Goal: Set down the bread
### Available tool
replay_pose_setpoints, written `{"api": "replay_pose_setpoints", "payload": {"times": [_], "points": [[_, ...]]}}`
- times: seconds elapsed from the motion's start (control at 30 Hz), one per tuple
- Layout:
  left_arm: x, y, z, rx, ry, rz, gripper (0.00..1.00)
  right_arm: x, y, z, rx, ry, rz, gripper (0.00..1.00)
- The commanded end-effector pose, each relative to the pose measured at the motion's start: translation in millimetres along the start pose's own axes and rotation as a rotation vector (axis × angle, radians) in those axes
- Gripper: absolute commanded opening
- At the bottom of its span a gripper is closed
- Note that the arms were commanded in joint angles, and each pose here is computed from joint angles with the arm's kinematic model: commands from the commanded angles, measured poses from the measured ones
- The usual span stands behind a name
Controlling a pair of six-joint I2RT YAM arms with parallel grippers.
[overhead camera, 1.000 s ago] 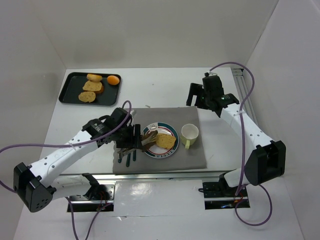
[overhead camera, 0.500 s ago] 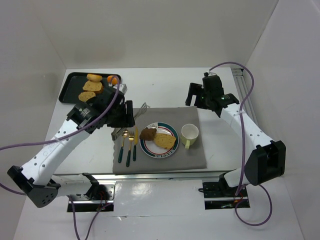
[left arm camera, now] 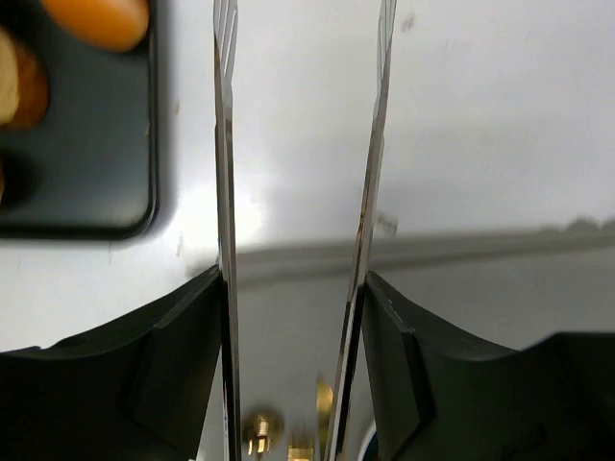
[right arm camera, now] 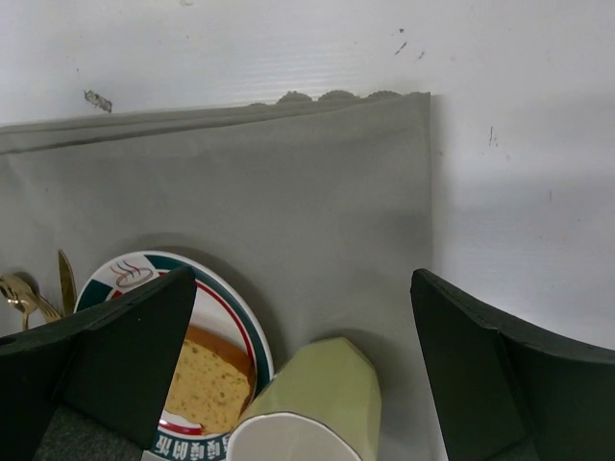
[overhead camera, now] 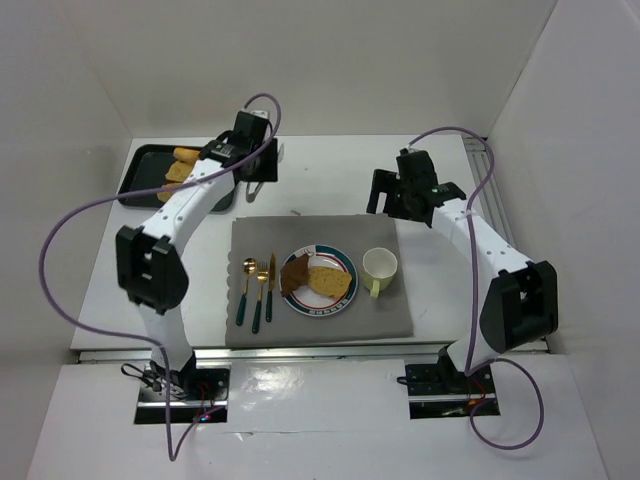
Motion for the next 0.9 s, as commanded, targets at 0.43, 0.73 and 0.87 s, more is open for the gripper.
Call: {"api": "replay_pose_setpoints", "payload": {"times": [0.43,0.73,0.87], "points": [[-8,-27,155,0.122,0.133,-0.002,0.82,-27,-2,5,0.033,-0.028,0.006,1.0],[-30,-14,110,0.103,0.103,-0.004,0.98,-42,-11,1,0.104,-0.036,0.006,1.0],[-53,-5,68,0.146,0.071,-0.084,0.98,-50,-22,-5,0.183,-0.054,0.007,1.0]]}}
Point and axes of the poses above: each gripper's point midway between its finger pads, its own z axis out along the fingers, its own y axis along the line the jaws close on, x = y × z, the point moved 2 cm from there along -z, back along the fingers, and after that the axes turned 15 degrees about -z, right-handed, at the moved point
